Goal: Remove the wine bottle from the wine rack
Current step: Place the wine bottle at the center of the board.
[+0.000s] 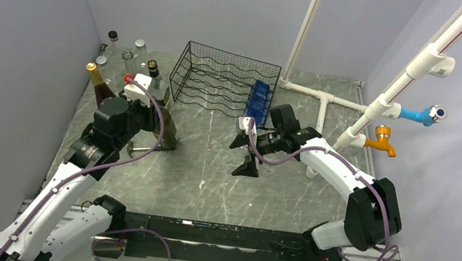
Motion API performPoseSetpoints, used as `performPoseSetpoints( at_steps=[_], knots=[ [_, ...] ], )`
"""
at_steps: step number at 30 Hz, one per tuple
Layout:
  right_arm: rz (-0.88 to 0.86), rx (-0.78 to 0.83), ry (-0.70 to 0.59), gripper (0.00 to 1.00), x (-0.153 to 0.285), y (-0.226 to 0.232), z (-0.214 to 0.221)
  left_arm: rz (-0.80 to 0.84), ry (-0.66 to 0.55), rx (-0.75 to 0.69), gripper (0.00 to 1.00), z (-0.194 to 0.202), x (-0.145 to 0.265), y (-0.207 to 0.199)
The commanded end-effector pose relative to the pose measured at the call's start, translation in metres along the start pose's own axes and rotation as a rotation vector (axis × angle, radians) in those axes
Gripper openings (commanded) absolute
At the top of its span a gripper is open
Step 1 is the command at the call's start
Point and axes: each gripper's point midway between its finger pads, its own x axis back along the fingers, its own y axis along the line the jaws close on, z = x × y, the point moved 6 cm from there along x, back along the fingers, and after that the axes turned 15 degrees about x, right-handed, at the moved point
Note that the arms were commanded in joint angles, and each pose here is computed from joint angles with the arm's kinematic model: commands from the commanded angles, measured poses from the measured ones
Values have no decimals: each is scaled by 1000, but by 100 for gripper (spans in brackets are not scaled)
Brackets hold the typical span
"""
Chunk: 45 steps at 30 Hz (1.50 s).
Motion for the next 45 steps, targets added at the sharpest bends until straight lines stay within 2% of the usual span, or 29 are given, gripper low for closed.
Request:
performPoseSetpoints(
  at_steps=[1, 21, 45],
  knots=[
    [7, 74, -47, 99, 6, -5, -18, 41, -213, 18, 0, -59, 6, -7],
    [5, 75, -43, 99, 6, -5, -17, -168, -229, 54, 0, -78, -20, 40],
    [7, 78, -40, 99, 6, -5, -16, -283, -128, 93, 0, -69, -47, 79]
  ],
)
